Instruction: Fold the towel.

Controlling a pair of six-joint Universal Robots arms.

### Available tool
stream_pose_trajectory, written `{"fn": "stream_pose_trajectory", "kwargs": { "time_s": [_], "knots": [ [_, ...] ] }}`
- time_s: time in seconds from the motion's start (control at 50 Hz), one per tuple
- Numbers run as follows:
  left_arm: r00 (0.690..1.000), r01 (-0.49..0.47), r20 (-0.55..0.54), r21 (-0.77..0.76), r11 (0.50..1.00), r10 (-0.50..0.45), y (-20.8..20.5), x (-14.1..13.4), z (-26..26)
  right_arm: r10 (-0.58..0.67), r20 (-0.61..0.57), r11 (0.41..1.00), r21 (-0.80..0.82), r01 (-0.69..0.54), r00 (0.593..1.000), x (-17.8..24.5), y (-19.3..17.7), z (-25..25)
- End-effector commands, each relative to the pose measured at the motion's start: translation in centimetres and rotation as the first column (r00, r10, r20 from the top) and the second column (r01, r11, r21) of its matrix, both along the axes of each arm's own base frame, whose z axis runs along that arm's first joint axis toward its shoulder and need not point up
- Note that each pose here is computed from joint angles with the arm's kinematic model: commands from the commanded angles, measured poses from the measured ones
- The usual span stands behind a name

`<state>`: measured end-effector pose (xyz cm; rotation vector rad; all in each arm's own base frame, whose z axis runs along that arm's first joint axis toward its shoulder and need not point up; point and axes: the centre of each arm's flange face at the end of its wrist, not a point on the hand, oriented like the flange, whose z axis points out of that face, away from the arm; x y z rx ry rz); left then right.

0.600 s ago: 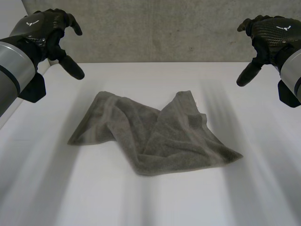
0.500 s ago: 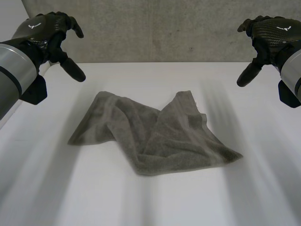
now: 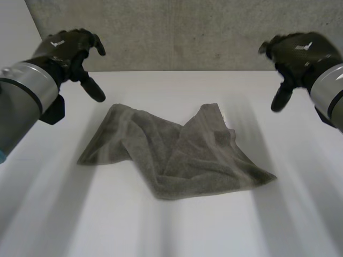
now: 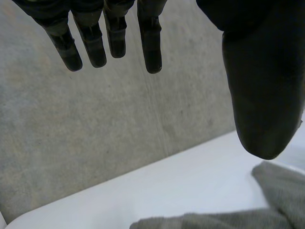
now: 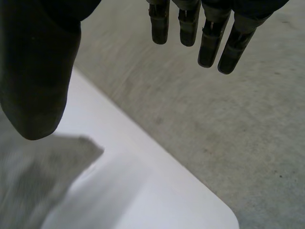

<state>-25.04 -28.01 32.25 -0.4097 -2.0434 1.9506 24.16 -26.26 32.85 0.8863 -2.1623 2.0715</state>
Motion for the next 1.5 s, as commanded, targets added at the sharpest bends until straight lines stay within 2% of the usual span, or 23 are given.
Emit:
{"fn": "stream_pose_trajectory", "kwargs": {
  "time_s": [0.02,0.04,0.06,0.08,0.1,0.14,0.2,0.26,0.44,0.62,0.72,0.78,0.9,1.0,1.06,1.14,1.16,1.18,1.22,1.24,1.28,1.38,1.5],
  "knots": [
    [0.969,0.047,0.240,0.022,0.999,-0.050,-2.3,-0.8,-4.8,0.083,-0.299,0.996,0.037,-0.075,0.950,0.3,0.5,-3.6],
    [0.969,0.047,0.241,0.022,0.999,-0.051,-2.3,-0.8,-4.8,0.103,-0.347,0.994,0.065,-0.086,0.932,0.2,0.7,-4.8],
    [0.952,0.059,0.299,0.032,0.998,-0.066,-2.6,-0.9,-6.0,0.127,-0.382,0.991,0.096,-0.097,0.915,0.1,1.0,-5.8],
    [0.931,0.068,0.357,0.044,0.997,-0.079,-3.0,-0.8,-7.2,0.127,-0.383,0.991,0.096,-0.097,0.915,0.1,1.0,-5.9],
    [0.931,0.068,0.357,0.044,0.997,-0.079,-3.0,-0.8,-7.2,0.153,-0.417,0.985,0.133,-0.106,0.896,0.0,1.3,-7.2],
    [0.896,0.070,0.433,0.079,0.994,-0.098,-3.7,-0.4,-9.5,0.177,-0.442,0.980,0.162,-0.116,0.880,-0.2,1.6,-8.4],
    [0.881,0.066,0.457,0.132,0.989,-0.120,-4.2,-0.3,-11.9,0.238,-0.459,0.961,0.238,-0.139,0.856,-0.5,2.2,-11.3],
    [0.873,0.061,0.466,0.183,0.981,-0.141,-4.7,-0.4,-14.2,0.233,-0.452,0.959,0.255,-0.126,0.861,-1.1,1.9,-13.2],
    [0.866,0.046,0.480,0.206,0.978,-0.142,-6.1,-0.5,-19.0,0.218,-0.398,0.967,0.211,-0.143,0.891,-2.7,0.7,-16.9],
    [0.879,0.046,0.465,0.149,0.988,-0.111,-7.2,-0.8,-20.4,0.257,-0.357,0.949,0.270,-0.164,0.898,-3.4,0.9,-19.3],
    [0.880,0.046,0.463,0.145,0.988,-0.109,-7.4,-0.9,-21.1,0.217,-0.297,0.954,0.267,-0.138,0.930,-3.8,0.1,-20.1],
    [0.879,0.046,0.464,0.151,0.988,-0.111,-7.5,-0.9,-21.4,0.218,-0.278,0.951,0.274,-0.141,0.936,-3.7,0.1,-20.2],
    [0.878,0.057,0.461,0.159,0.986,-0.125,-7.4,-1.0,-21.7,0.271,-0.200,0.933,0.294,-0.206,0.942,-3.0,0.1,-20.3],
    [0.880,0.062,0.459,0.150,0.987,-0.125,-7.1,-1.0,-20.8,0.284,-0.153,0.932,0.277,-0.235,0.947,-2.7,-0.4,-19.4],
    [0.890,0.077,0.443,0.096,0.992,-0.112,-7.1,-1.1,-18.2,0.258,-0.115,0.939,0.262,-0.221,0.959,-2.9,-1.1,-18.0],
    [0.906,0.095,0.410,0.048,0.994,-0.106,-6.7,-0.9,-15.0,0.212,-0.047,0.964,0.176,-0.201,0.976,-3.2,-1.5,-11.8],
    [0.922,0.093,0.376,0.015,0.996,-0.092,-6.7,-0.4,-12.8,0.204,-0.025,0.969,0.146,-0.198,0.979,-3.3,-1.6,-9.6],
    [0.936,0.089,0.343,-0.019,0.996,-0.077,-6.7,0.2,-10.7,0.204,-0.025,0.969,0.145,-0.198,0.979,-3.3,-1.6,-9.6],
    [0.947,0.089,0.314,-0.048,0.995,-0.070,-6.6,0.6,-8.8,0.175,0.002,0.980,0.100,-0.174,0.985,-4.0,-2.1,-5.7],
    [0.947,0.089,0.314,-0.049,0.995,-0.070,-6.6,0.6,-8.8,0.174,0.002,0.980,0.100,-0.174,0.985,-4.0,-2.1,-5.7],
    [0.961,0.093,0.268,-0.091,0.991,-0.065,-5.9,1.3,-5.3,0.164,0.006,0.982,0.091,-0.164,0.986,-4.3,-2.1,-3.8],
    [0.962,0.123,0.257,-0.101,0.987,-0.093,-3.7,2.1,-2.1,0.140,0.002,0.977,0.164,-0.138,0.990,-5.5,-0.6,1.2],
    [0.959,0.130,0.259,-0.028,0.991,-0.118,-2.5,3.6,-1.4,0.154,-0.031,0.977,0.151,-0.148,0.988,-5.4,0.0,3.0]
  ]
}}
